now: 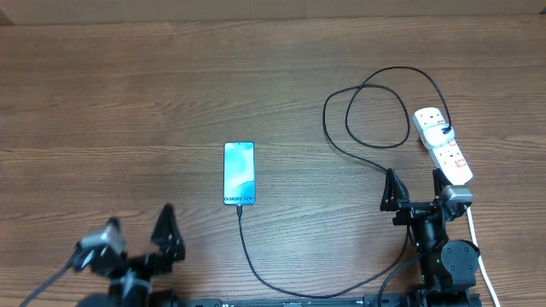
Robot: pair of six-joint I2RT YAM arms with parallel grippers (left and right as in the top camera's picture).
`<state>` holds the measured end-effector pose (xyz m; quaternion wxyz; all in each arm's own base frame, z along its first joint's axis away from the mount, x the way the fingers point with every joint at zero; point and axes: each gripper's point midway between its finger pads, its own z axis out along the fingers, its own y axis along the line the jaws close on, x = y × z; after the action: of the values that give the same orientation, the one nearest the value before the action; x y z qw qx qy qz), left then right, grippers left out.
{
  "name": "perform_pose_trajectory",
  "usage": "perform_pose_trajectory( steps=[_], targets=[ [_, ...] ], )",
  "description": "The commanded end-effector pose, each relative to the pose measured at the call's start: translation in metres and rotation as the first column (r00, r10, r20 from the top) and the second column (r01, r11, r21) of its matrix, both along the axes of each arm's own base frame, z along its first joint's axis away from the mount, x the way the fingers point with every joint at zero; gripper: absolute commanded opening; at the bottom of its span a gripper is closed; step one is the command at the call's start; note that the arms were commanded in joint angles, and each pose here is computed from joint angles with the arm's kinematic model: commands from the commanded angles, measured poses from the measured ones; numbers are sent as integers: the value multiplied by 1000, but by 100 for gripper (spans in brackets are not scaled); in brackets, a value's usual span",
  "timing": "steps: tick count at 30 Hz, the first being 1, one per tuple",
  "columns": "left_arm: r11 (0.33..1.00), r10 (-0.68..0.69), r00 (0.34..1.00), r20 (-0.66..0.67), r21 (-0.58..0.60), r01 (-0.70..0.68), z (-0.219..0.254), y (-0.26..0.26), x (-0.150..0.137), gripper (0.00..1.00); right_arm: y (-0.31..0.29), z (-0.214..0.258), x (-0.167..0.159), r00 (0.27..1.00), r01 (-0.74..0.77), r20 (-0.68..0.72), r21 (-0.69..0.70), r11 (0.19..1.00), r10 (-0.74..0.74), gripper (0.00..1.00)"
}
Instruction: Plug charger to phone and switch on socket
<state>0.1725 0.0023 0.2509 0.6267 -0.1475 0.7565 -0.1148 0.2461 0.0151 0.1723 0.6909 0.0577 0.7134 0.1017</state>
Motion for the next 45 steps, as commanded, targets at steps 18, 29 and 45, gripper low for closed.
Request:
perform_pose_trajectory(
  steps=[18, 29, 45],
  targets=[
    [989, -146, 976, 159, 41, 142, -80, -19, 72, 100, 0, -2, 0, 1000, 1, 3, -4, 1000, -1, 100],
    [974, -125, 985, 119, 202, 99, -92, -10, 73, 100, 0, -2, 0, 1000, 1, 3, -4, 1000, -1, 100],
    [950, -139, 984, 111, 294, 101, -93, -9, 73, 100, 0, -2, 0, 1000, 1, 3, -4, 1000, -1, 100]
  ],
)
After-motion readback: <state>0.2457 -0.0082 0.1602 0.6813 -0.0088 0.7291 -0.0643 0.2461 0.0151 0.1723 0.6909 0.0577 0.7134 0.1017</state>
